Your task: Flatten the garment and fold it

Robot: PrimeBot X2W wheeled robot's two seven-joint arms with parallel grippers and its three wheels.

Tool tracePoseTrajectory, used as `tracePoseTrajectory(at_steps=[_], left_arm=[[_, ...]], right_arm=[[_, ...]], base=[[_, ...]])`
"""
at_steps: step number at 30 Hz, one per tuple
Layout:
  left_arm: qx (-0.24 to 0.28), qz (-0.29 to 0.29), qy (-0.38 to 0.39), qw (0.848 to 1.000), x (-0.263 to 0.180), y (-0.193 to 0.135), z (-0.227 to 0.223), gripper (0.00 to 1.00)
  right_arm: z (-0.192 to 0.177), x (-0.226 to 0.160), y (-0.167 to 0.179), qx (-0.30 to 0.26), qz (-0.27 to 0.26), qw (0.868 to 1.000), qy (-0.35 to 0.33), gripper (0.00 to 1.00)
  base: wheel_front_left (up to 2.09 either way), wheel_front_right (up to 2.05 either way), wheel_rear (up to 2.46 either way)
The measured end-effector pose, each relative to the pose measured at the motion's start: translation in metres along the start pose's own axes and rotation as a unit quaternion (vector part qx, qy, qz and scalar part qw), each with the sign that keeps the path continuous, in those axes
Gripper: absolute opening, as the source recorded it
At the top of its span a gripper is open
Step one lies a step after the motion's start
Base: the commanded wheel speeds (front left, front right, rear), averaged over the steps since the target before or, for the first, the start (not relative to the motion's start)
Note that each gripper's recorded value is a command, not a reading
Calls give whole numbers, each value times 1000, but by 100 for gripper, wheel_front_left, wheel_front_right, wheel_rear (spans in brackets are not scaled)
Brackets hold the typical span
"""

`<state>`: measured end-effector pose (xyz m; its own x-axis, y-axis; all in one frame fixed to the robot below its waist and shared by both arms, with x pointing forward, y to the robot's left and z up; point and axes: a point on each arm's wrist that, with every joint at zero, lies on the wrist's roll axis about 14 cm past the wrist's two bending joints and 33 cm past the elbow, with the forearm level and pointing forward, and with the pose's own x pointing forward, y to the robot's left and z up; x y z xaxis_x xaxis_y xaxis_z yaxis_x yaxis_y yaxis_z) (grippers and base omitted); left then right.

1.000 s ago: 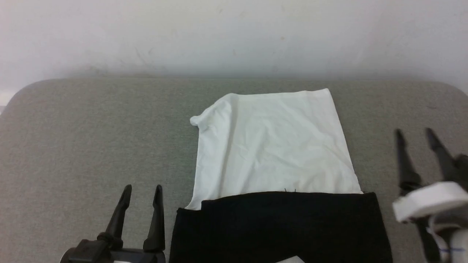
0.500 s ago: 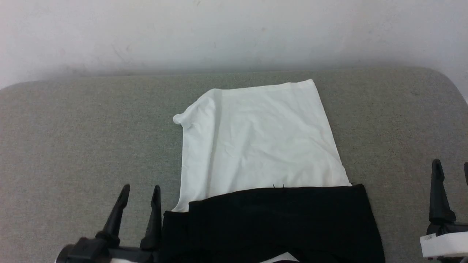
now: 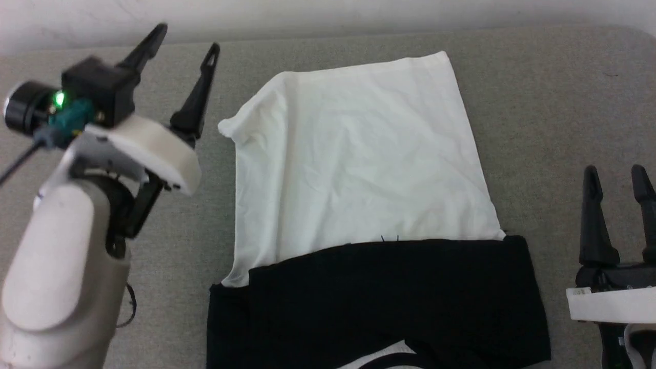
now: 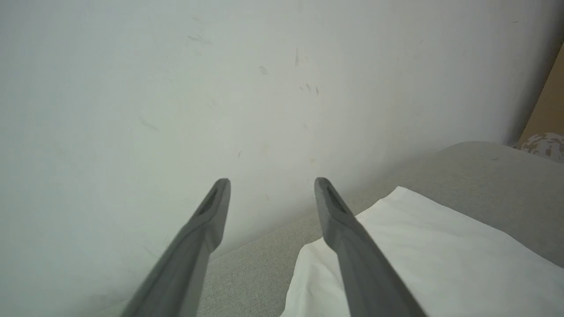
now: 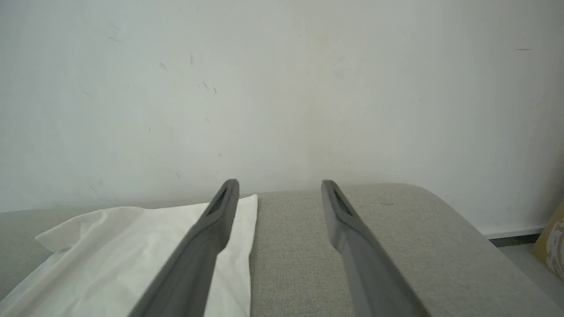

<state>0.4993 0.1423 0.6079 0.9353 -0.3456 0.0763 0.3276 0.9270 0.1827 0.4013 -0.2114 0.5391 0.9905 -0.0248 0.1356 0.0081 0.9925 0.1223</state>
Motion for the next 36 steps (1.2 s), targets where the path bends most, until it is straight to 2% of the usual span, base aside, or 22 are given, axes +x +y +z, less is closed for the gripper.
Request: tracePoseTrajectory(at_steps=[4,7,10,16,20,24,31,33,34,35,36], left_arm=[[10,-50,111,993,36,-7,-36,100],[3,-84,213,973,43,-14,-79,100],[-4,-95,285,954,45,-12,-114,100],[-22,-89,353,931,55,-2,-162,100],[-72,-95,406,906,52,-11,-196,100],[-97,-101,460,877,43,-20,-221,100],[-134,-102,494,853,37,-24,-220,100],[-126,-107,496,852,35,-26,-219,100],[-121,-109,497,852,34,-27,-219,79],[-117,-114,498,852,33,-28,-220,20],[-113,-118,499,851,31,-29,-221,0]], right_arm=[[-22,7,-1,2,-1,1000,24,100],[-38,8,-4,2,-7,999,42,100],[-49,8,-10,-1,-15,998,56,100],[-63,14,-17,-6,-23,997,69,100],[-73,17,-23,-12,-31,996,78,100],[-84,17,-29,-17,-39,995,92,100],[-92,21,-27,-14,-35,994,100,100],[-93,21,-26,-13,-35,994,100,100],[-92,22,-26,-14,-35,994,99,100],[-91,23,-27,-14,-35,995,97,100],[-90,24,-27,-15,-36,995,95,100]], base=[[0,0,0],[0,0,0],[0,0,0],[0,0,0],[0,0,0],[0,0,0],[0,0,0],[0,0,0],[0,0,0],[0,0,0],[0,0,0]])
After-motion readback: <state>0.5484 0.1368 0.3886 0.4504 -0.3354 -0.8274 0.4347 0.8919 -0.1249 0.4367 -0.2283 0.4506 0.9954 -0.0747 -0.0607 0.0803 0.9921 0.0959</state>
